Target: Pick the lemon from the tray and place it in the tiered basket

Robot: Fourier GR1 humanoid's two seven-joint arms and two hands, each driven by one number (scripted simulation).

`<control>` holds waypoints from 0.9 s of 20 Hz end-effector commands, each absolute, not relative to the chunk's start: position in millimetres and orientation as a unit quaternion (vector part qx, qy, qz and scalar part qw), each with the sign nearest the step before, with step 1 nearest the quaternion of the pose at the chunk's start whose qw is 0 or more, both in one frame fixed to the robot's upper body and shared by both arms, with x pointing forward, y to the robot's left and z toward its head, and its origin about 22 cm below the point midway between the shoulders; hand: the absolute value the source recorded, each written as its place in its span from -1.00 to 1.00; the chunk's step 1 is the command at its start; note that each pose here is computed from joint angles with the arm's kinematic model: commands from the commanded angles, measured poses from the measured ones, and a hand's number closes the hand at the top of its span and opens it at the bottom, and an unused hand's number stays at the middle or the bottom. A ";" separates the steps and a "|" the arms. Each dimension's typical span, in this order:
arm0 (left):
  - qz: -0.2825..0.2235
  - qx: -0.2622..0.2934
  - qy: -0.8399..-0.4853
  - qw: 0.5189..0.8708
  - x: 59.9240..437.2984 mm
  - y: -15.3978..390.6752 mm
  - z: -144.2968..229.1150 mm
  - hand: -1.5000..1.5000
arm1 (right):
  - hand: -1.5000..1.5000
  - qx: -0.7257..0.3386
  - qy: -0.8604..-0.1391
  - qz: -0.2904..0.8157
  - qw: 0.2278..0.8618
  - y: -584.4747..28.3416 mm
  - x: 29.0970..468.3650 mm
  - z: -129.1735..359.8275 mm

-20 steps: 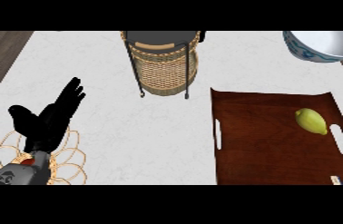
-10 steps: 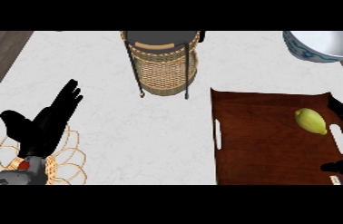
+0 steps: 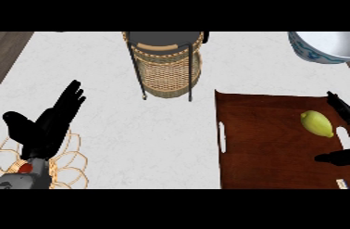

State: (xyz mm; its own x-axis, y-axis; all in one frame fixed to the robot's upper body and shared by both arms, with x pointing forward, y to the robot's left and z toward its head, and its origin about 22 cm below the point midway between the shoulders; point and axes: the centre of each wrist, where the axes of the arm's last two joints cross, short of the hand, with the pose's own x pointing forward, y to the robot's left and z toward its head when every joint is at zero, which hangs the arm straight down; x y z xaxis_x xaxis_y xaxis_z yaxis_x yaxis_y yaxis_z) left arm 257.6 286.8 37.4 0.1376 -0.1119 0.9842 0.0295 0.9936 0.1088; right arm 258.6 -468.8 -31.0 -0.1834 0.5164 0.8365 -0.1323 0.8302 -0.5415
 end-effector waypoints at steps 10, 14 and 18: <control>-0.045 0.037 -0.656 0.752 252.5 287.6 28.3 0.00 | 1.00 -0.112 -0.721 0.358 0.582 -448.6 250.9 -64.0; -0.052 0.040 -0.650 0.757 253.4 286.3 30.8 0.00 | 1.00 -0.132 -0.725 0.368 0.567 -445.2 267.9 -51.2; -0.046 0.029 -0.648 0.760 259.6 287.6 24.4 0.00 | 1.00 -0.196 -0.706 0.385 0.561 -437.5 285.5 -34.8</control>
